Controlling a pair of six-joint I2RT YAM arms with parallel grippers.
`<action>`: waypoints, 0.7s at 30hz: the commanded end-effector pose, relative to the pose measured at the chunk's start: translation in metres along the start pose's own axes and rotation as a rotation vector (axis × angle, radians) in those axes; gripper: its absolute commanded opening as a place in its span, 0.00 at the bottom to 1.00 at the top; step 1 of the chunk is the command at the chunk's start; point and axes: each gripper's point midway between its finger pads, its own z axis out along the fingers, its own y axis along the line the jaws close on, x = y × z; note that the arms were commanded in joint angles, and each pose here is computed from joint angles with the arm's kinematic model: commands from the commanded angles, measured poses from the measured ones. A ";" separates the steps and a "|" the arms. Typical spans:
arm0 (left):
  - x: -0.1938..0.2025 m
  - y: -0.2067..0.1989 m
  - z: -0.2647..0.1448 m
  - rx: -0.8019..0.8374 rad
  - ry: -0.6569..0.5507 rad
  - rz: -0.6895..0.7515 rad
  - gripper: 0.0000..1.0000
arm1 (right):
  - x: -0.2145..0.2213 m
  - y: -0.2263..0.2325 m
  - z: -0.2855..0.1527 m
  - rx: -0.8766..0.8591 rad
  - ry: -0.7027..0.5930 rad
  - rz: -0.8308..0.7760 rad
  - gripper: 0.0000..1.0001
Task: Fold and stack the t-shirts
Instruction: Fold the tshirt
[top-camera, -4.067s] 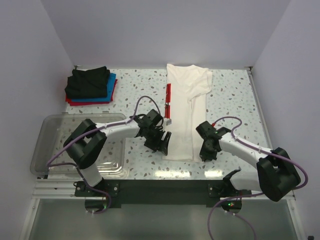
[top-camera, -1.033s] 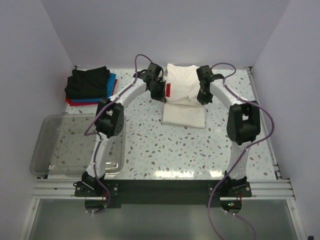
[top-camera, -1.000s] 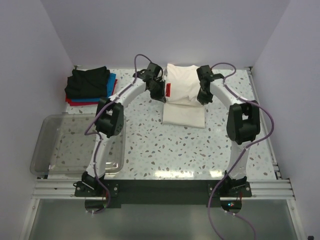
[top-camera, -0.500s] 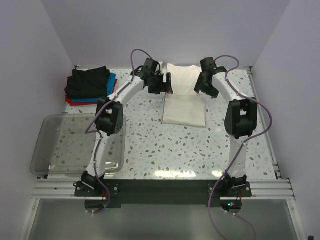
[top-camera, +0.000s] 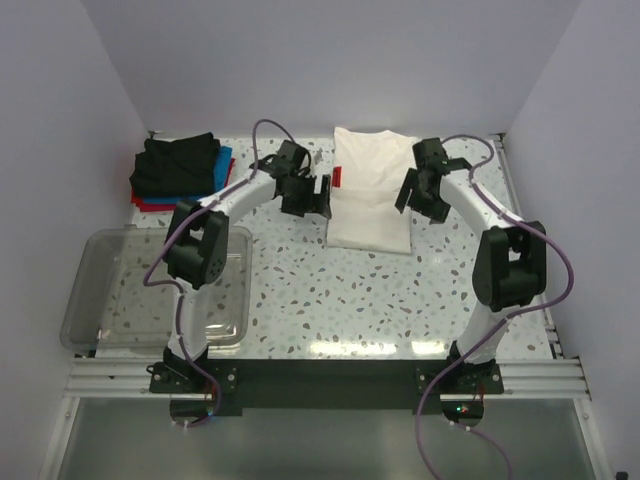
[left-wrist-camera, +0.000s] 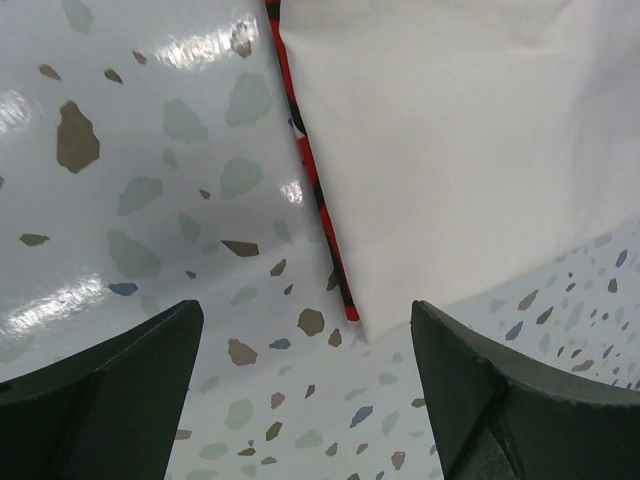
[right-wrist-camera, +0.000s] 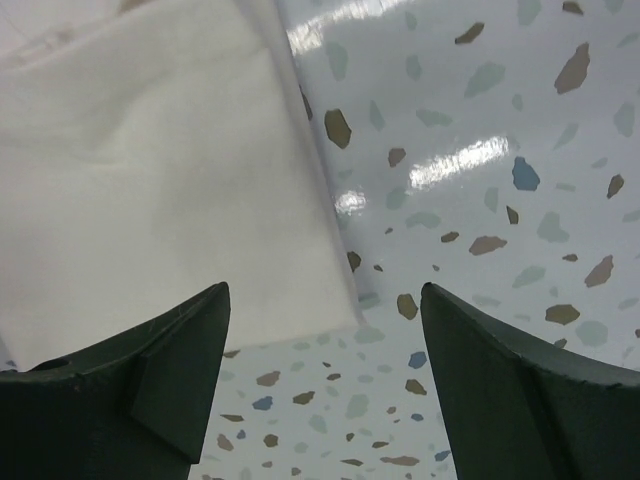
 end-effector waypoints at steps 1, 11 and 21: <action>-0.002 -0.025 -0.014 0.059 -0.053 0.067 0.89 | 0.023 0.001 -0.002 -0.060 0.039 0.022 0.80; 0.034 -0.023 -0.003 0.045 0.006 0.023 0.86 | 0.063 -0.006 0.015 -0.070 0.140 0.040 0.79; 0.046 -0.029 0.007 0.079 0.026 -0.006 0.84 | 0.086 -0.019 0.029 -0.021 0.188 0.041 0.76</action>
